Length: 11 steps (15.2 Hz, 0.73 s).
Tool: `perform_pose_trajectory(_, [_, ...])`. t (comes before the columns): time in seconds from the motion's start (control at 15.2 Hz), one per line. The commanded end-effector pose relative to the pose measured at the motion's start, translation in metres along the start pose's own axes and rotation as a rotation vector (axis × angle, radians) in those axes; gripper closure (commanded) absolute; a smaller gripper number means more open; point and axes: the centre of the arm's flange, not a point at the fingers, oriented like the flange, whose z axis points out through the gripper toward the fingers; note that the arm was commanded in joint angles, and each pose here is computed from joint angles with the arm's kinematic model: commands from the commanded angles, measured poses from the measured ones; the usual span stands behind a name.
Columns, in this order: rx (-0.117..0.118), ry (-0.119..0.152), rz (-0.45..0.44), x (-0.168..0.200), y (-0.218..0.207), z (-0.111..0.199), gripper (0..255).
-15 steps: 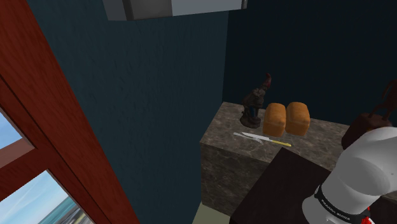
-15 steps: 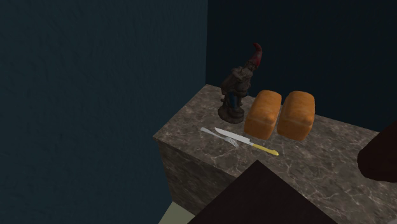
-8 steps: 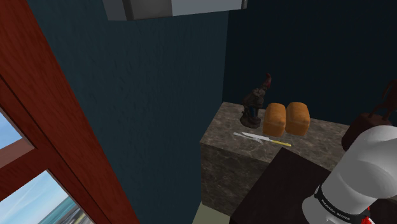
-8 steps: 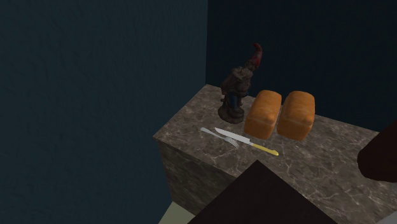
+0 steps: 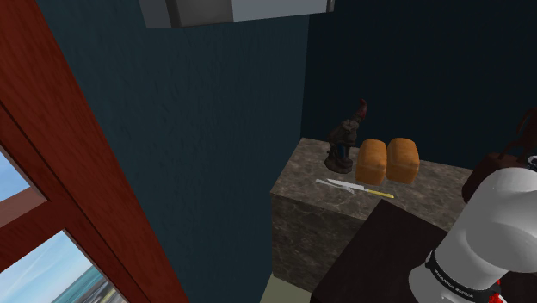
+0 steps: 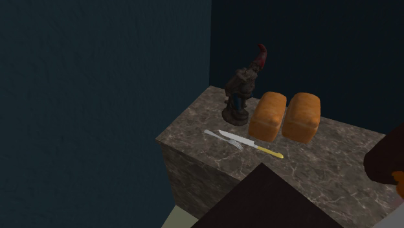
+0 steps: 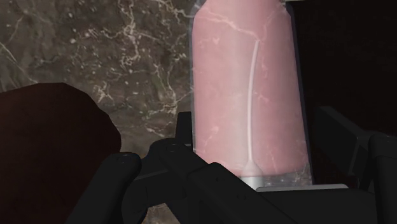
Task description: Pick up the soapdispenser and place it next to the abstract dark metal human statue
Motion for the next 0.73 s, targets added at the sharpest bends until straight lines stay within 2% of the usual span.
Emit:
perform_pose_trajectory(0.0, [0.000, 0.000, 0.000, -0.001, 0.000, 0.012, 255])
perform_pose_trajectory(0.66, [0.000, 0.000, 0.000, -0.001, 0.000, 0.062, 255])
